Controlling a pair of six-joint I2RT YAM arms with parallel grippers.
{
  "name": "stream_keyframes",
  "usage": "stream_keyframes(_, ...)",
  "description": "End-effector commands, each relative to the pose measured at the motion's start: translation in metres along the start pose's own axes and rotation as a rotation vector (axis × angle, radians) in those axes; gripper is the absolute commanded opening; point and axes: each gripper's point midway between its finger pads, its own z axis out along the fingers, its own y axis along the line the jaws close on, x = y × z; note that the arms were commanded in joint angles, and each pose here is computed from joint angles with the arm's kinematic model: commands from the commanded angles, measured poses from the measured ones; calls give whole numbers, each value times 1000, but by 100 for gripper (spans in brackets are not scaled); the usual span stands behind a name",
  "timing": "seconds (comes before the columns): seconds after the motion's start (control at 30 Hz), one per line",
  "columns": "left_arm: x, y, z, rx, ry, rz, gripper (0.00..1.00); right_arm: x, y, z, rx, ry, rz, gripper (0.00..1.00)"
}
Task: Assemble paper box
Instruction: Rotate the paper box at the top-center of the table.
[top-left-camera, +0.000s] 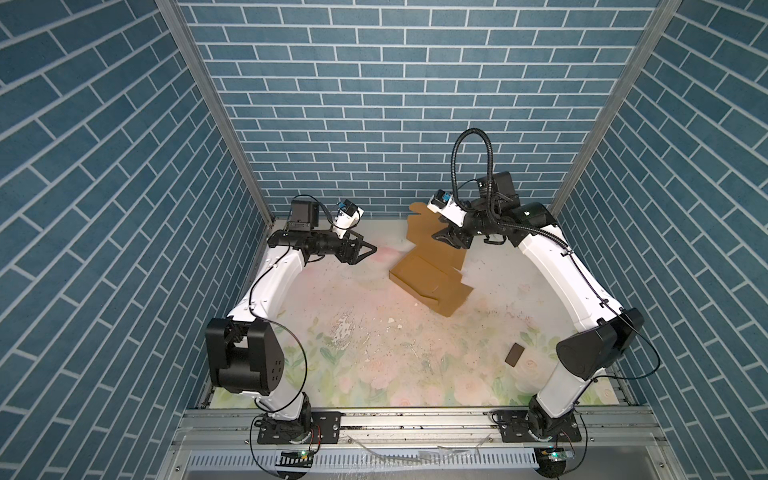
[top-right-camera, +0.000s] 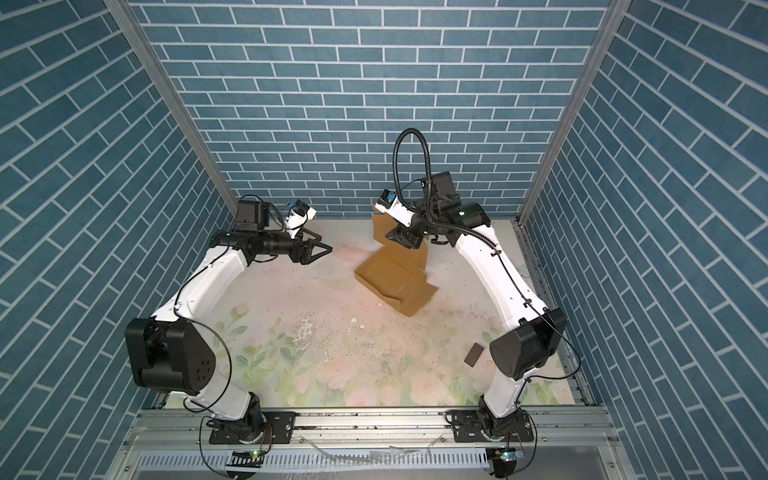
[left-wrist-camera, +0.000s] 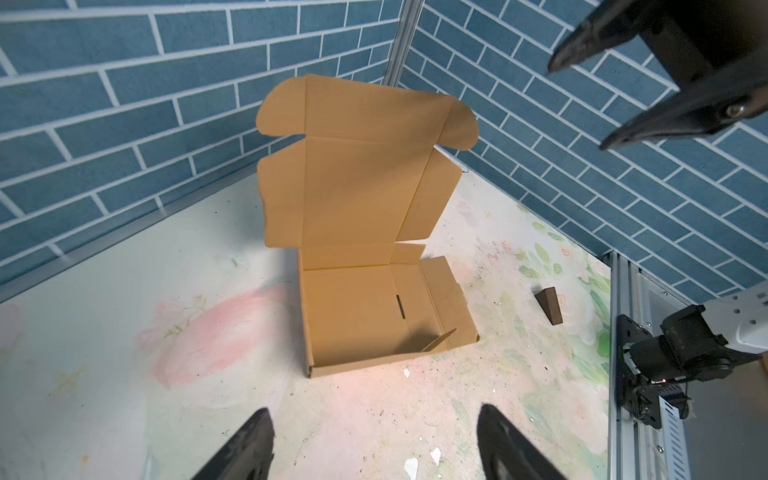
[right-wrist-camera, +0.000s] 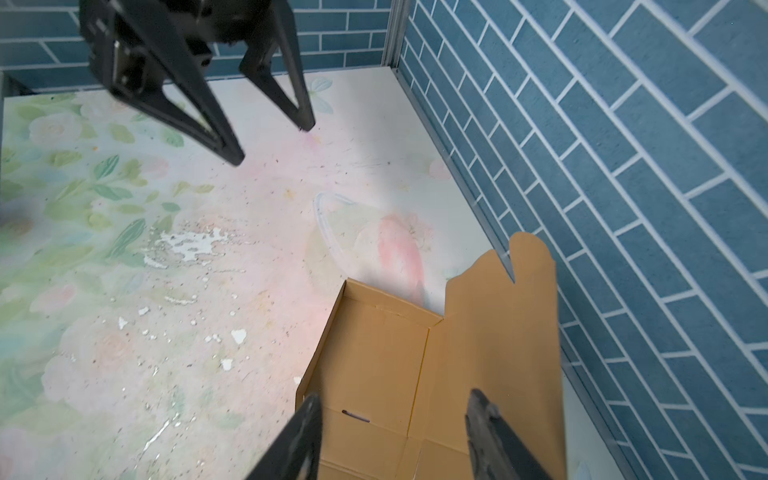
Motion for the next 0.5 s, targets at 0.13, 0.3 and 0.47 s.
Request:
stream_keyframes(0.13,-13,0,18,30,-15,122,79,11,-26,-5,145,17,155,56)
stream_keyframes(0.3,-38,9,51,76,-77,244,79,53,-35,-32,261,52,398,54)
stream_keyframes(0.47,-57,22,104,108,-128,288,79,103,-29,-61,398,49,614,50)
